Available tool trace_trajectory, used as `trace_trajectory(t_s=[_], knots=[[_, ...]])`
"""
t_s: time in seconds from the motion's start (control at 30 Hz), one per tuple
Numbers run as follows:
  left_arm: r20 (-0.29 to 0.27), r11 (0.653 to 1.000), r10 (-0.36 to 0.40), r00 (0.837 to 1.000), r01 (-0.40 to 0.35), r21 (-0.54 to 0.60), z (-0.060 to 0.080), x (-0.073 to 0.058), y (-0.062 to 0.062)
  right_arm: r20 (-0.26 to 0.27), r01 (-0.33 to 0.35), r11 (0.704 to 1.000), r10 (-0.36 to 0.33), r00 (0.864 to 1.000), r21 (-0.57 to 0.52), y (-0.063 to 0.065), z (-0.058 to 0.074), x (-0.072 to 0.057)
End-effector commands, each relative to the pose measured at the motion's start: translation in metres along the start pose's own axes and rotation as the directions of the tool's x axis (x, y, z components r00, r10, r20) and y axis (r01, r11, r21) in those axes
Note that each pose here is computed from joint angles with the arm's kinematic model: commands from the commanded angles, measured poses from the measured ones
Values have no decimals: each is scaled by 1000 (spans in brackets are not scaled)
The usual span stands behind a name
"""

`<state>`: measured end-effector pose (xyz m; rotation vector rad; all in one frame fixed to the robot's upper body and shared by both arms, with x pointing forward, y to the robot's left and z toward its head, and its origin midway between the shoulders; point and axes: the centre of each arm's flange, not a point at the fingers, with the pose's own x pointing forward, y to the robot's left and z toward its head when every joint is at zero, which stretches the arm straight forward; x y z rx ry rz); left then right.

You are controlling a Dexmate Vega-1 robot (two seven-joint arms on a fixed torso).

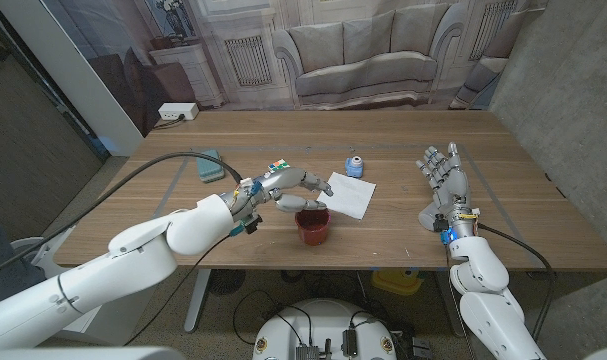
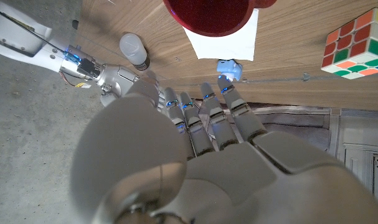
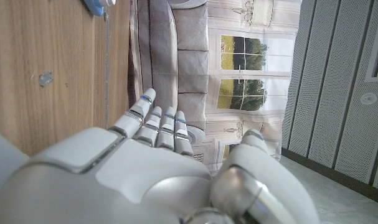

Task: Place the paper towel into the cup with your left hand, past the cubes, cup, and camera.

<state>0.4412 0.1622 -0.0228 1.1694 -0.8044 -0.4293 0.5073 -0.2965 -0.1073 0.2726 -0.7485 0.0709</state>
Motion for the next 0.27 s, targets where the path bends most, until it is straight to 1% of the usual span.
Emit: trace_trajectory(t_s=[0.03, 0.27], knots=[[9, 999, 50, 999, -50, -21, -4, -5, 12, -9, -2, 1000, 2, 1000, -12, 2, 1, 0], [14, 998, 56, 998, -55, -29, -6, -4, 14, -15, -3, 1000, 2, 1000, -15, 4, 2, 2]])
